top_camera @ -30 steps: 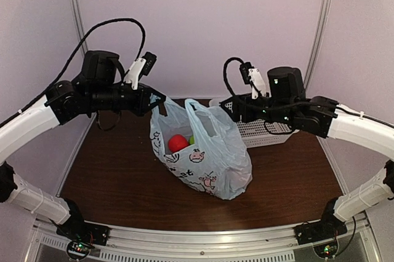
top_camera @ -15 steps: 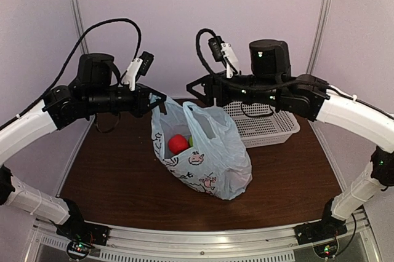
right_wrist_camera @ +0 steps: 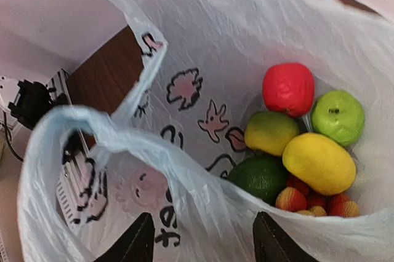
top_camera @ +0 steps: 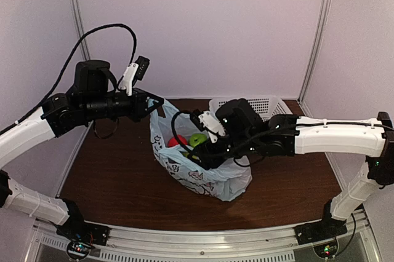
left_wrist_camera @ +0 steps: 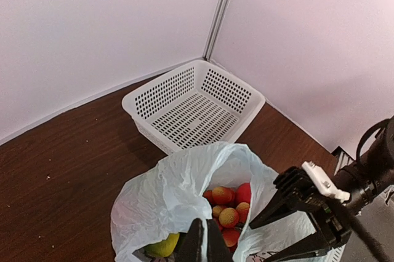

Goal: Untie the knot of the plastic bag and take out the fruit
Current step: Open the bag opening for the takeout bag.

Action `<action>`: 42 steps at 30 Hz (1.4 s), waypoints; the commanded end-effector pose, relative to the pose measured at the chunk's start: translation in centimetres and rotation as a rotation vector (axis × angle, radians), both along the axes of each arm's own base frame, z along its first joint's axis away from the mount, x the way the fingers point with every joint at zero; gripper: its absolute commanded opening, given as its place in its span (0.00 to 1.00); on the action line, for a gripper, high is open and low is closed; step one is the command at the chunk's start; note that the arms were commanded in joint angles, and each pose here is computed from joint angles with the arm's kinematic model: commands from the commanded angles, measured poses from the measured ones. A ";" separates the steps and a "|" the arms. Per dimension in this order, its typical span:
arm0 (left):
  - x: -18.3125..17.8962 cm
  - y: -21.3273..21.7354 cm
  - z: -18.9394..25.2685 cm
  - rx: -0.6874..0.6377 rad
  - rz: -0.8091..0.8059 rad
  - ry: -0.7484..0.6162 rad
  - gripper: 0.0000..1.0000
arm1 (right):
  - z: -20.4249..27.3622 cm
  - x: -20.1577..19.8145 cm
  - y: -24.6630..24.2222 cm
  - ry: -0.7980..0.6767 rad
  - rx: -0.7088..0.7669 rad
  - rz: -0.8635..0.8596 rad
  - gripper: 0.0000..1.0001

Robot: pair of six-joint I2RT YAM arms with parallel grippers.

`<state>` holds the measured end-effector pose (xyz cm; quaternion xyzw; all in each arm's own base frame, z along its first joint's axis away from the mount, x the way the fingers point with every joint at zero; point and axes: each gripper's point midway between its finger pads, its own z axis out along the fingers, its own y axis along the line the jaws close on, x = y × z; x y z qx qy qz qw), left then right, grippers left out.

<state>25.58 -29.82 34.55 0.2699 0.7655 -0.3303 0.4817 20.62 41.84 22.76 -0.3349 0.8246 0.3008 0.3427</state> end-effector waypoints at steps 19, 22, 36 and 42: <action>-0.8 4.0 -2.8 -0.077 0.103 -0.020 0.00 | -14.6 -4.5 -15.6 0.121 -0.395 -0.373 0.66; -1.8 3.1 -2.8 -0.098 0.018 -0.044 0.00 | -11.3 -4.4 -13.6 0.086 -0.303 -0.326 0.67; -2.5 2.7 -4.8 0.005 -0.143 -0.157 0.00 | 5.8 -3.4 -6.7 -0.109 0.075 -0.222 0.62; -1.0 3.2 -5.0 0.004 -0.113 -0.136 0.00 | 2.9 -0.7 -1.6 -0.162 -0.035 -0.250 0.56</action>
